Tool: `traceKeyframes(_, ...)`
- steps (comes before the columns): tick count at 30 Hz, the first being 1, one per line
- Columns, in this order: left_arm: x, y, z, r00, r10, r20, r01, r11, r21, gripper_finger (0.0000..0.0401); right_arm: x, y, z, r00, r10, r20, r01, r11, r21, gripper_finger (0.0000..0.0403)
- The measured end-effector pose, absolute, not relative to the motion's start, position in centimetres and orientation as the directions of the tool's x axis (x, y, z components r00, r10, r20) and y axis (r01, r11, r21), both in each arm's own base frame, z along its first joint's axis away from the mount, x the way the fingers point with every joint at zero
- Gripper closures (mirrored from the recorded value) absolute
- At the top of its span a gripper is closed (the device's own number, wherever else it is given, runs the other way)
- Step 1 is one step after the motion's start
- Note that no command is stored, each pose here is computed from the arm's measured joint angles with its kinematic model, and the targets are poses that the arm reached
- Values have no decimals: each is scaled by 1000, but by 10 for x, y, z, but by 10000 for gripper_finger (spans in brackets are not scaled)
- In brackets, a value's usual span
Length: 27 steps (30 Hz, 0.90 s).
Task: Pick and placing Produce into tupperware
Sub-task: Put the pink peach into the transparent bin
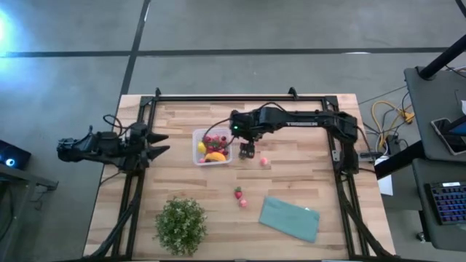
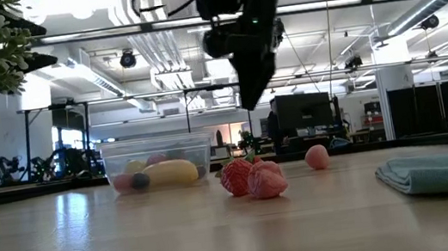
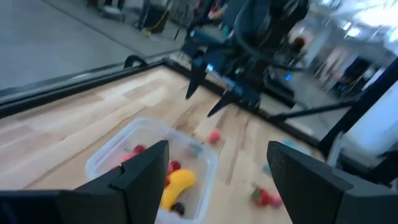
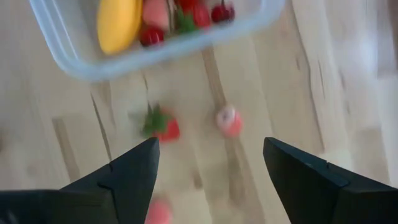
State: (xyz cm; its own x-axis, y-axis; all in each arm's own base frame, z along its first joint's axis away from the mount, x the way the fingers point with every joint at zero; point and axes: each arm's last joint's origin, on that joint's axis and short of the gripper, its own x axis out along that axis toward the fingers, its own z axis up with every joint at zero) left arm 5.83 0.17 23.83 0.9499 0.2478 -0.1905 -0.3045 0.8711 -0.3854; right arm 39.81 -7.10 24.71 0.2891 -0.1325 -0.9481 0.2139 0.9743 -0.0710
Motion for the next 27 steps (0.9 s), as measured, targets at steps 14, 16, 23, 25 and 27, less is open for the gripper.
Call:
traceKeyframes(14, 85, -3, 183, 953, 248, -172, -299, 855, -424, 143, 325, -56, 219, 222, -117, -968, 345, 938, -34, 125)
traceKeyframes(16, 86, -3, 178, 951, 248, -187, -306, 848, -432, 143, 319, -53, 214, 202, -111, -973, 332, 943, -39, 126)
traceKeyframes(23, 88, -4, 167, 946, 235, -223, -313, 840, -442, 143, 311, -40, 197, 161, -98, -982, 231, 971, -59, 120)
traceKeyframes(25, 88, -4, 167, 943, 234, -238, -319, 842, -435, 143, 310, -37, 193, 155, -96, -983, 217, 974, -61, 120)
traceKeyframes(27, 88, -4, 166, 940, 235, -246, -323, 843, -430, 143, 308, -35, 189, 147, -95, -985, 215, 975, -62, 122)
